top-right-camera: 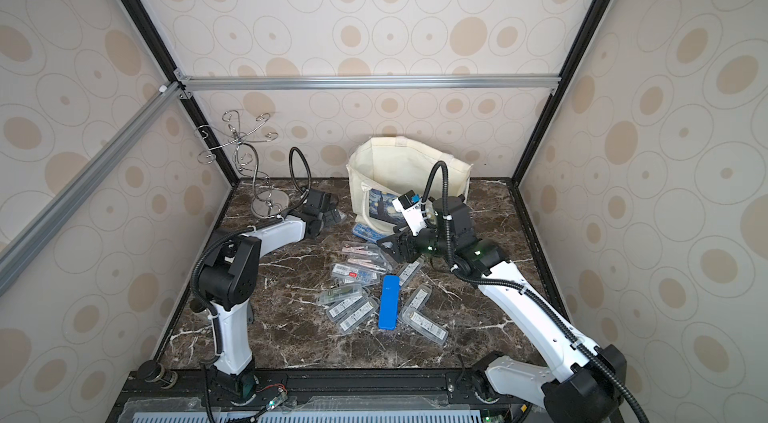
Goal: Put the compass set into the canvas bag
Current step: Pick up the compass set at the center of the board.
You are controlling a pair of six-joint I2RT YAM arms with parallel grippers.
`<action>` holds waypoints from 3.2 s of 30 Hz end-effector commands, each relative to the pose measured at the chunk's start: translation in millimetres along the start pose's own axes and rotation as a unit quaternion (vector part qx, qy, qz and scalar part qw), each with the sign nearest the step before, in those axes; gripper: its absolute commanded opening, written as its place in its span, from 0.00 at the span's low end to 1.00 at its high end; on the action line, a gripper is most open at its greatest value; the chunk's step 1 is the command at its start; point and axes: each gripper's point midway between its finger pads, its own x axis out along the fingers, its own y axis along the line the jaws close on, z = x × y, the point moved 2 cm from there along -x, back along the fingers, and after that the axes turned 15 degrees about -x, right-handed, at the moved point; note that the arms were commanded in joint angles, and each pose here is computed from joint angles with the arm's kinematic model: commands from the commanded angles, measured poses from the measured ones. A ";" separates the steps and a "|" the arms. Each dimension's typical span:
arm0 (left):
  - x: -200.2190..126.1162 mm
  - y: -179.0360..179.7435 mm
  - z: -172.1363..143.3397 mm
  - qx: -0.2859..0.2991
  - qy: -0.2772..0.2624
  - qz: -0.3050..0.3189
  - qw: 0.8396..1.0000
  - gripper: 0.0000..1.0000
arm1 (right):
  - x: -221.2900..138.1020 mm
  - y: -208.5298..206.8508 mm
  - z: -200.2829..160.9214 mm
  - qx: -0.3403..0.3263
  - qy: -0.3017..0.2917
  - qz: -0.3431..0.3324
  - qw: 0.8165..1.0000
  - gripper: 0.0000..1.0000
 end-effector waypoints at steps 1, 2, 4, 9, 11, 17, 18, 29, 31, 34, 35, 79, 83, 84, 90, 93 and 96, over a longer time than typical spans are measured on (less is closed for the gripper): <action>14.8 -0.9 1.3 -0.026 0.011 0.025 0.999 1.00 | -2.3 3.4 3.6 -0.008 -0.024 -0.002 1.000 0.70; 20.3 -1.5 -0.4 -0.030 0.012 0.028 0.999 1.00 | -1.9 4.4 1.4 -0.006 -0.024 0.000 1.000 0.70; 28.9 -1.3 -1.7 -0.040 0.010 0.033 0.999 1.00 | -1.6 5.8 -1.2 -0.003 -0.024 0.001 1.000 0.70; 43.4 -6.2 0.1 -0.059 0.002 0.034 0.998 1.00 | 0.0 9.0 -8.9 0.003 -0.018 0.008 1.000 0.70; 50.8 -9.2 -0.3 -0.059 0.003 0.036 0.998 1.00 | 1.4 8.7 -12.6 0.006 -0.014 0.007 1.000 0.70; 64.3 -16.9 1.1 -0.050 0.009 0.037 0.998 1.00 | 7.3 6.9 -19.5 0.015 -0.013 0.007 1.000 0.70; 65.6 -16.5 0.5 -0.050 0.010 0.038 0.998 1.00 | 8.4 6.6 -20.5 0.016 -0.012 0.007 1.000 0.70; 74.3 9.4 -17.0 -0.012 0.056 0.101 0.993 0.93 | 13.7 6.2 -19.1 0.022 -0.018 0.016 0.999 0.70; 71.3 16.2 -20.7 0.003 0.065 0.113 0.991 0.91 | 13.9 6.3 -18.5 0.022 -0.021 0.016 0.999 0.70; 66.8 24.4 -24.6 0.023 0.081 0.127 0.988 0.89 | 14.1 5.6 -17.2 0.022 -0.024 0.014 0.999 0.70; 65.2 26.3 -24.9 0.029 0.083 0.130 0.988 0.89 | 14.5 5.6 -16.9 0.022 -0.025 0.015 0.999 0.70; 62.7 24.9 -19.3 0.196 0.094 0.095 0.971 0.64 | 12.3 9.8 -3.0 0.033 -0.044 0.015 0.998 0.70; 58.0 31.4 -23.5 0.196 0.095 0.093 0.971 0.51 | 14.1 10.2 -1.7 0.032 -0.044 0.018 0.998 0.70; 56.6 31.9 -23.4 0.195 0.094 0.091 0.972 0.50 | 14.7 10.1 -2.1 0.032 -0.043 0.019 0.998 0.70; 50.7 33.6 -20.8 0.191 0.084 0.083 0.974 0.43 | 17.4 11.7 1.0 0.031 -0.044 0.025 0.998 0.70; 45.5 31.4 -16.6 0.189 0.073 0.074 0.977 0.42 | 17.4 12.2 2.0 0.030 -0.044 0.024 0.998 0.70; 38.0 28.2 -10.5 0.185 0.057 0.060 0.979 0.40 | 17.8 11.5 0.9 0.030 -0.041 0.022 0.998 0.70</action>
